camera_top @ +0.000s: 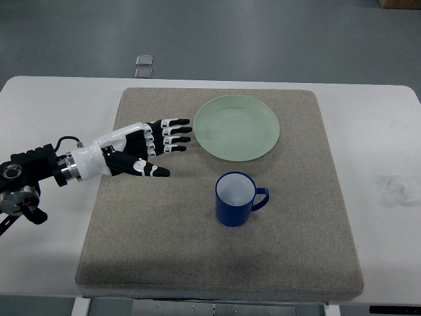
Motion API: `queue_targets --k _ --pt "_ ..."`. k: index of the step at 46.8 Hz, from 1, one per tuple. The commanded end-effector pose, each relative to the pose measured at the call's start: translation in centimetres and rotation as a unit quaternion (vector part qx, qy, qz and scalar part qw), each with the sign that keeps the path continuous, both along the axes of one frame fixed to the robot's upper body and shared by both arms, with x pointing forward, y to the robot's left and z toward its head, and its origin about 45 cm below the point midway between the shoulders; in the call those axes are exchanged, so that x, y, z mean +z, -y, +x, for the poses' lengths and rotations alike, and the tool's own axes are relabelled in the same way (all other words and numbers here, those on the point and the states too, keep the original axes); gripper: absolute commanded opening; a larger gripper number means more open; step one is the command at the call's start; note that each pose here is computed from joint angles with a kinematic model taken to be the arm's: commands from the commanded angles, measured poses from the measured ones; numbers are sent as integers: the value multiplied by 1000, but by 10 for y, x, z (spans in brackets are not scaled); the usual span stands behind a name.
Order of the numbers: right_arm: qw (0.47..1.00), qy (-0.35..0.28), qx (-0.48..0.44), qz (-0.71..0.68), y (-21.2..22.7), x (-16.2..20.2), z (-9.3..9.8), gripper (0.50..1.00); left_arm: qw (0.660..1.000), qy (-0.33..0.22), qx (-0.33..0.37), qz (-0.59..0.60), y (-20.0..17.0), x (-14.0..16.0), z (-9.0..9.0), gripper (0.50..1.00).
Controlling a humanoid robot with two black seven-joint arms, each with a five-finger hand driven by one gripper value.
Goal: Place cup left of plate with left hand
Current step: 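Reach the left hand across the mat toward the blue mug, then wrap the left hand fingers around the blue mug body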
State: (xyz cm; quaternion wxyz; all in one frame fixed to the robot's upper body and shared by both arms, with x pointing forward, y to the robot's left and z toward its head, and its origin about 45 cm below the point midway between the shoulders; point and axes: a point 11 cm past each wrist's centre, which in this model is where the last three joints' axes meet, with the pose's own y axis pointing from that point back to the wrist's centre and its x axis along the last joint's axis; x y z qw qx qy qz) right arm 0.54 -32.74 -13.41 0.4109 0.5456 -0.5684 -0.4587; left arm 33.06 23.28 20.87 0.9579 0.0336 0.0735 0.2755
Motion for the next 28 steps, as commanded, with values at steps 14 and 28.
queue_targets --k 14,28 --pt "1000 0 0 0 0 0 0 932 999 -4 -31 9 44 -31 -18 996" --pt "1000 1 1 0 0 0 0 932 1000 -4 -12 19 54 -39 -10 996"
